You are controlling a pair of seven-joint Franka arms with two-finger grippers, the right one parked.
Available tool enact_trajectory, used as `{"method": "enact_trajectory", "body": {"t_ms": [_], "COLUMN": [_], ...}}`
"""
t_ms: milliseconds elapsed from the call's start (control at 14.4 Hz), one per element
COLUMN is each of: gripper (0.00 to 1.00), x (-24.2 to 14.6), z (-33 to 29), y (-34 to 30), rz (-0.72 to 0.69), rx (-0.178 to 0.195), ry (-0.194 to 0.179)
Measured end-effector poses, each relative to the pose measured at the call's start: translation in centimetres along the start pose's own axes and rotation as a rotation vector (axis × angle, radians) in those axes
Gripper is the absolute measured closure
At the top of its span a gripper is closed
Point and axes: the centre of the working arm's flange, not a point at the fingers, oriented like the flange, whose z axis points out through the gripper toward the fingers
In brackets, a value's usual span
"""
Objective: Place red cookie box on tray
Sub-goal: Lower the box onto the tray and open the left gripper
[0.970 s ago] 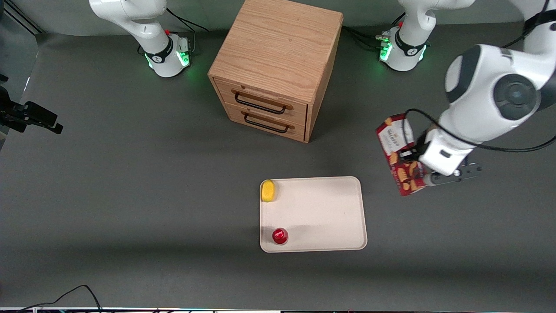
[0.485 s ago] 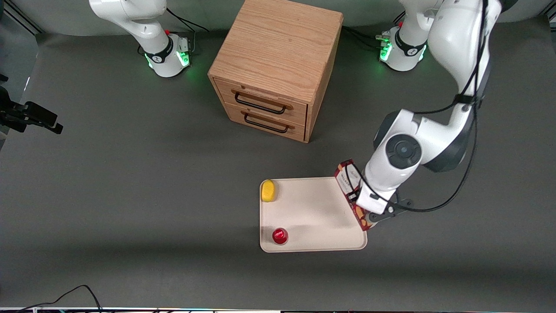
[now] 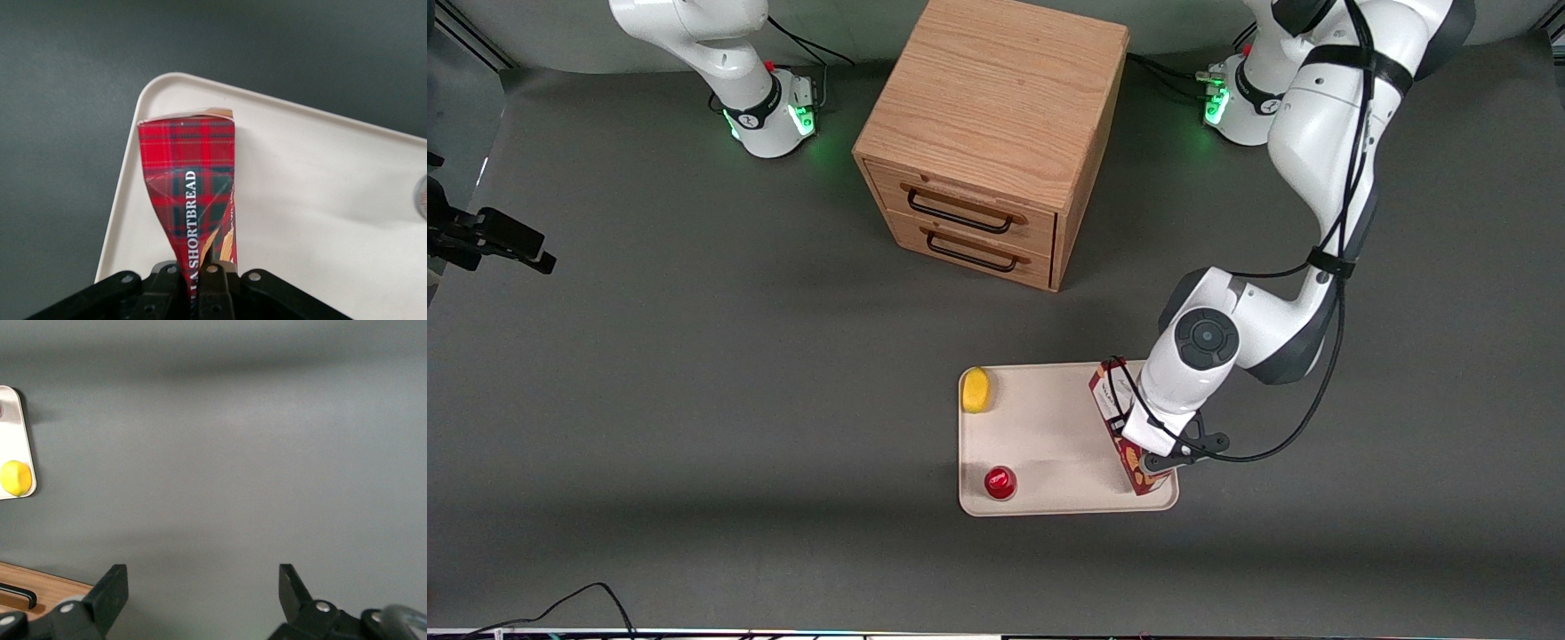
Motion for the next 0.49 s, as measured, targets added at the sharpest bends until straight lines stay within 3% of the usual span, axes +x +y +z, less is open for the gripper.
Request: {"method": "enact_trajectory", "body": {"t_ms": [416,485], "gripper": [0.95,0.89], "x": [0.0,0.1], "z": [1.2,1.3], "y": [0.0,0.0], "rz": [-0.006,-0.008], "rx": [-0.02,-0.022], "ry": [0.009,0.01]}}
